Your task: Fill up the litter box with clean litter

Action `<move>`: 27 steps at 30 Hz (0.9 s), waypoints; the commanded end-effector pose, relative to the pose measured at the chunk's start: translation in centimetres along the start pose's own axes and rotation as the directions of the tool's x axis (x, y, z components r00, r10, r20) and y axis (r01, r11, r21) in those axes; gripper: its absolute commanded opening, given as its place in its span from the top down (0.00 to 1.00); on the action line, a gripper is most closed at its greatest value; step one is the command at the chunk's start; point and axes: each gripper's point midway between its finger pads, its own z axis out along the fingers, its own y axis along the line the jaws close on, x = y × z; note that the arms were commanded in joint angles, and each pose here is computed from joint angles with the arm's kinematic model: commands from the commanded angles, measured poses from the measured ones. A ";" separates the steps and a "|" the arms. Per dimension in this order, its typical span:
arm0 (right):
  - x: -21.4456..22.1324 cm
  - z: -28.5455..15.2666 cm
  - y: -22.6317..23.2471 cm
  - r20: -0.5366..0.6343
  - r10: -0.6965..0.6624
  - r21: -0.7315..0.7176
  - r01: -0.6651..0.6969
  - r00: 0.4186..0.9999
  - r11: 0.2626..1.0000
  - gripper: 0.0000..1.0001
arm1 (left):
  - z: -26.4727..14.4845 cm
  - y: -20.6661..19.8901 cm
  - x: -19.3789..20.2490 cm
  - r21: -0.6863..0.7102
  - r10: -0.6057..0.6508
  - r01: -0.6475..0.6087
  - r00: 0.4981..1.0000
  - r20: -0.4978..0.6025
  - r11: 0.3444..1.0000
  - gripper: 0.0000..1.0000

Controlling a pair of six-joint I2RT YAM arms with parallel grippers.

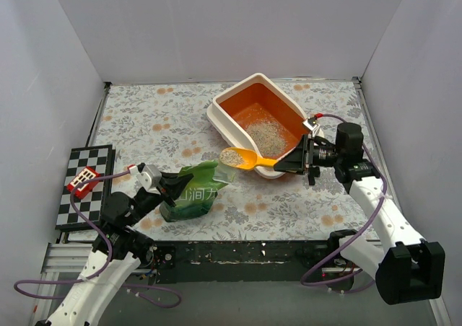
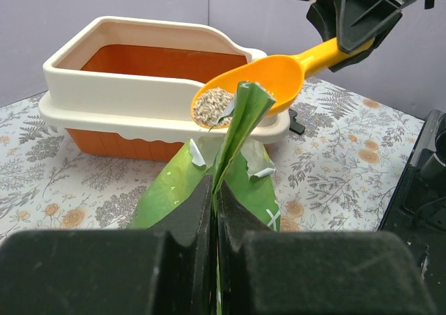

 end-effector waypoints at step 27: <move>-16.9 -7.0 -6.8 0.323 -0.227 0.572 0.002 0.918 0.820 0.99 | 0.0 -0.3 -1.2 0.012 0.026 -0.027 0.998 0.054 1.000 1.00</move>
